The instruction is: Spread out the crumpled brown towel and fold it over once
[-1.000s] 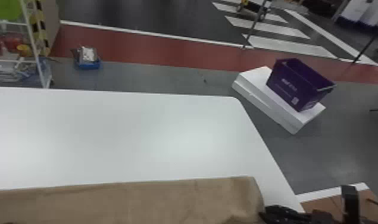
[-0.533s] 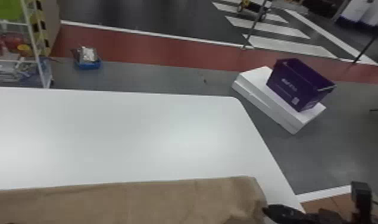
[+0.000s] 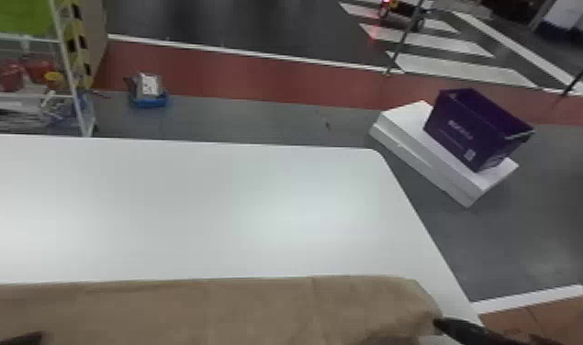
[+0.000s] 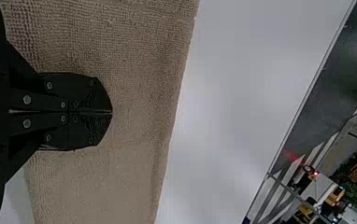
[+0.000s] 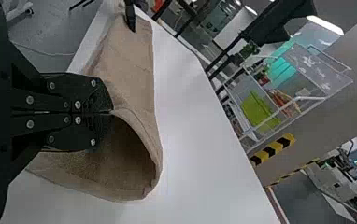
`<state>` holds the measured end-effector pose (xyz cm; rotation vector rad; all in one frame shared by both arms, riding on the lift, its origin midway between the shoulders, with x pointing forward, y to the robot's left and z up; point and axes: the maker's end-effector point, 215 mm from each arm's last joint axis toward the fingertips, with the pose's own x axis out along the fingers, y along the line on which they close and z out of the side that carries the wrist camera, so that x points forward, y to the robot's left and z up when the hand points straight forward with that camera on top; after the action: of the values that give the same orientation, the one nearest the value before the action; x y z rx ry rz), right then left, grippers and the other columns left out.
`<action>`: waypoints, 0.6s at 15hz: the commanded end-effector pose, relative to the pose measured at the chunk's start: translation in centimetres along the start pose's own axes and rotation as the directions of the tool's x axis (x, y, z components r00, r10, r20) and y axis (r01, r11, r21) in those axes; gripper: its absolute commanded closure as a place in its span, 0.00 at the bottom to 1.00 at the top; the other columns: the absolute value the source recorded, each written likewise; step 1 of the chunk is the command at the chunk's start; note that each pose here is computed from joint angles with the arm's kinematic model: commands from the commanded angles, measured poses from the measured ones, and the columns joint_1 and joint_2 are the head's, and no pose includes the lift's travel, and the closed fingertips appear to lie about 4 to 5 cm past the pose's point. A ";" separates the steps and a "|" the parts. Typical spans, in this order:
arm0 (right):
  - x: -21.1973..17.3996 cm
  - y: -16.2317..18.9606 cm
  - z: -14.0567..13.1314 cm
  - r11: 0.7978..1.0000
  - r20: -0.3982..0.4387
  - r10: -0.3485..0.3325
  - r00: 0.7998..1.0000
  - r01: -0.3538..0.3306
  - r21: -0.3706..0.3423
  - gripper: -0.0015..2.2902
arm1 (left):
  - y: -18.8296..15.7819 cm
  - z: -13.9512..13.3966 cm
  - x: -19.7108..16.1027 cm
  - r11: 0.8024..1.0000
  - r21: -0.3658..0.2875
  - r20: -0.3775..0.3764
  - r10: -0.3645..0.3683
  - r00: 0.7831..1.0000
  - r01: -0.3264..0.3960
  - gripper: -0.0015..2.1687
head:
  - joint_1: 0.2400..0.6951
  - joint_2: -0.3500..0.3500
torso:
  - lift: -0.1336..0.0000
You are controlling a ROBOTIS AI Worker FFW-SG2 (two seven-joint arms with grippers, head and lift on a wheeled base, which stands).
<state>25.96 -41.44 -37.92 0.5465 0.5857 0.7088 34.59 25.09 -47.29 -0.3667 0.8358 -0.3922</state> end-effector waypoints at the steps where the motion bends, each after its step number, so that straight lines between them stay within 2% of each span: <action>1: -0.6 0.8 0.8 0.998 0.033 0.026 0.999 -0.028 0.060 0.65 | 0.3 -0.2 0.1 1.000 -0.001 -0.003 0.008 1.000 -0.008 0.87 | 1.00 0.05 | 0.08; 3: -1.1 0.6 1.0 0.995 0.050 0.027 0.998 -0.032 0.097 0.65 | 0.4 -0.2 0.2 1.000 0.000 -0.004 0.008 1.000 -0.008 0.87 | 1.00 0.05 | 0.08; 4: -1.7 -0.7 0.6 0.994 0.046 0.005 0.999 -0.010 0.111 0.65 | 0.4 -0.1 0.2 1.000 0.004 0.001 0.006 1.000 -0.006 0.87 | 1.00 0.05 | 0.08; 6: -3.1 -3.7 0.4 0.992 0.053 -0.044 0.998 0.037 0.119 0.65 | 0.4 -0.2 0.2 1.000 0.003 0.000 0.005 1.000 -0.005 0.87 | 1.00 0.03 | 0.08; 9: -4.2 -5.0 0.7 0.992 0.052 -0.070 0.996 0.064 0.110 0.65 | 0.5 0.0 0.0 1.000 0.006 0.005 0.007 1.000 -0.008 0.87 | 1.00 0.00 | 0.08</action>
<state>26.05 -47.32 -39.35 0.6507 0.5880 0.6017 34.62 25.41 -47.65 -0.3614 0.8342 -0.3884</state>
